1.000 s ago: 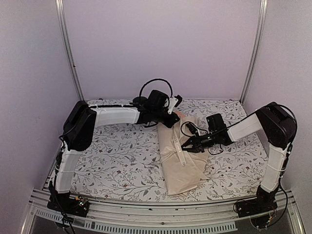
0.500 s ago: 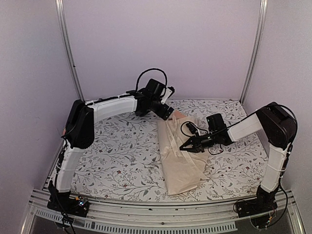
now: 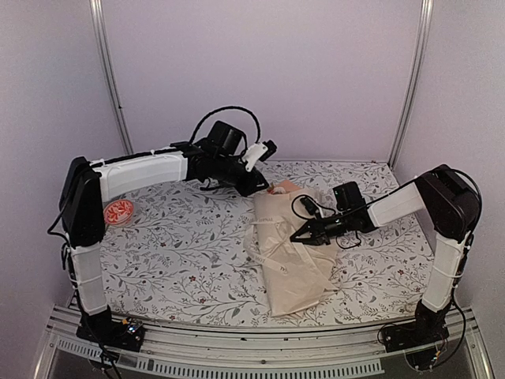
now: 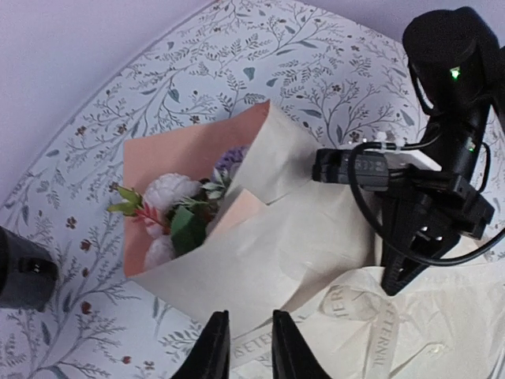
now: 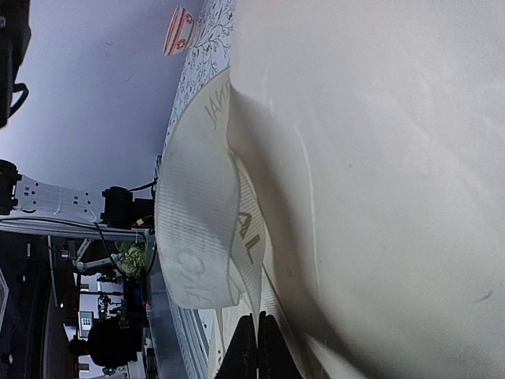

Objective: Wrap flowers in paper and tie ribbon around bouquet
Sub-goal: Cross the ribbon over the folded bouquet.

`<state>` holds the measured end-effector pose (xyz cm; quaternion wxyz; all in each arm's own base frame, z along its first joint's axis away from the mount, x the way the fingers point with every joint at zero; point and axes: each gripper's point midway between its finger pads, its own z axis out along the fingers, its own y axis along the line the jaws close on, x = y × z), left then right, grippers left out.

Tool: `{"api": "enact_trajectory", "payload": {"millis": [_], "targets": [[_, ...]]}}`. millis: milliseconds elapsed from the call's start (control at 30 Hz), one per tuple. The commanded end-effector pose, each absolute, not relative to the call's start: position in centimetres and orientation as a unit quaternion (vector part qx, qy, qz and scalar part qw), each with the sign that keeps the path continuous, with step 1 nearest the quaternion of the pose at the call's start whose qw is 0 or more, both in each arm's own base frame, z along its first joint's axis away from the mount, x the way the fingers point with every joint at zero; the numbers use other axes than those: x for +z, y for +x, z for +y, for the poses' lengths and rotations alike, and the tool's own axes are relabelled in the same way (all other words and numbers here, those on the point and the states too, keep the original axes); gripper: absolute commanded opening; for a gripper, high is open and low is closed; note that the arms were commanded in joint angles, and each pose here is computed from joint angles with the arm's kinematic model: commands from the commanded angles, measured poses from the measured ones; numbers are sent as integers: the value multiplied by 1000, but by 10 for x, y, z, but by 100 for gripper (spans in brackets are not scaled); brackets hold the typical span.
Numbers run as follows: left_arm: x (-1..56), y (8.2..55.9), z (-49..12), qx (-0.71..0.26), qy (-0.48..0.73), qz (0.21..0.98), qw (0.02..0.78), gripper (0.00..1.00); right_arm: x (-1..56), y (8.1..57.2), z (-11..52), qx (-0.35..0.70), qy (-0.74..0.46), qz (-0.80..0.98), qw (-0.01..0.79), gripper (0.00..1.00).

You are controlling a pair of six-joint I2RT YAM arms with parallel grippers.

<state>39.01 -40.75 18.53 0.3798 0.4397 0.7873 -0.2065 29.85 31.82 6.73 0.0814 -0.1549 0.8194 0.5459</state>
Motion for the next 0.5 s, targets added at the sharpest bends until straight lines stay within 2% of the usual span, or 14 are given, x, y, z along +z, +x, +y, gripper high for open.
{"api": "enact_trajectory", "payload": {"millis": [0,100,333,467], "targets": [[128,330,-445,-218,468,793,323,13,83,305,320,548,-169,813,100,2],[97,330,-449,-214,444,821,289,13,82,306,321,546,-169,814,98,2],[80,344,-451,-207,393,846,295,34,82,307,322,545,-171,815,98,2],[84,349,-444,-178,371,858,307,28,85,308,322,546,-173,814,99,2]]}}
